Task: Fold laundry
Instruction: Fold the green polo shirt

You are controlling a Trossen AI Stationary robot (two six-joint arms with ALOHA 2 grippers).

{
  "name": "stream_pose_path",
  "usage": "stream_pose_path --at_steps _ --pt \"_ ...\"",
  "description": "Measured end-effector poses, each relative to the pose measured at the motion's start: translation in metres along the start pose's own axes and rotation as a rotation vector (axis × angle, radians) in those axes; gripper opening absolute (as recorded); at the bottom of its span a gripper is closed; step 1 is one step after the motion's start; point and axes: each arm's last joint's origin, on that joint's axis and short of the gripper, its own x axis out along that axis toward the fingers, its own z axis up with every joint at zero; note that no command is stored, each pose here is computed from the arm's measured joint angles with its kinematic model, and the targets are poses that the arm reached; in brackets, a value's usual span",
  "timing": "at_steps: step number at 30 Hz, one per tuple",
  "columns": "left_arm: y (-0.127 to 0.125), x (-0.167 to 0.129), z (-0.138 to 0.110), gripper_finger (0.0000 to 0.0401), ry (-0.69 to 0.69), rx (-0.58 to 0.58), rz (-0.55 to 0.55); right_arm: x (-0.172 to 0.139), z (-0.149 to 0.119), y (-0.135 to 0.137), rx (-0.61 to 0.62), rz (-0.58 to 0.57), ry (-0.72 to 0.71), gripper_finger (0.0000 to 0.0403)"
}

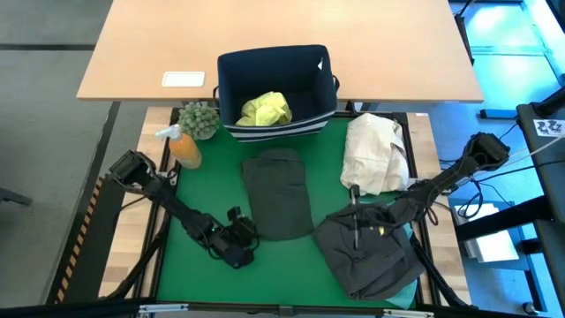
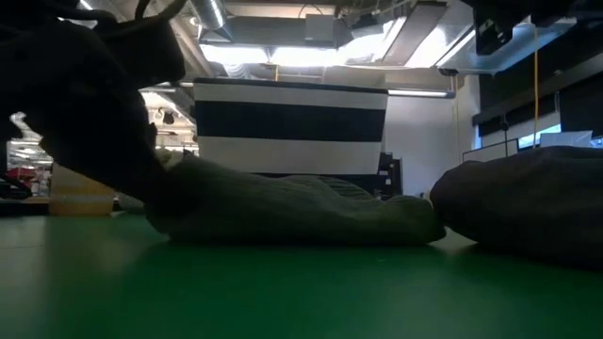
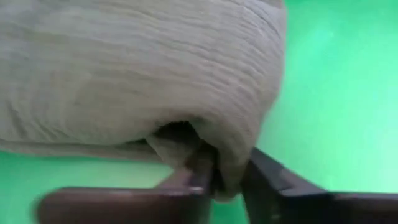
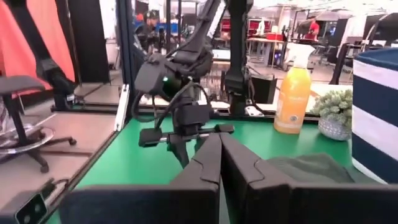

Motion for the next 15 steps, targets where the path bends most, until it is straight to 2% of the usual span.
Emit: stream_pose_path --at_steps 1,3,7,15 --pt "-0.002 -0.001 -0.002 0.0033 0.009 -0.006 -0.013 0.000 -0.001 0.000 0.011 0.001 0.004 0.0003" --pt "-0.005 -0.005 -0.007 0.0011 0.043 -0.027 -0.043 0.000 0.000 0.001 0.026 0.005 0.004 0.0003" --pt "-0.019 -0.019 -0.022 0.0004 0.101 -0.051 -0.127 0.001 0.003 0.003 0.066 0.052 -0.003 0.0003" --pt "-0.040 -0.050 -0.053 0.0002 0.141 -0.124 -0.226 0.004 0.000 0.005 0.060 0.073 0.018 0.0003"
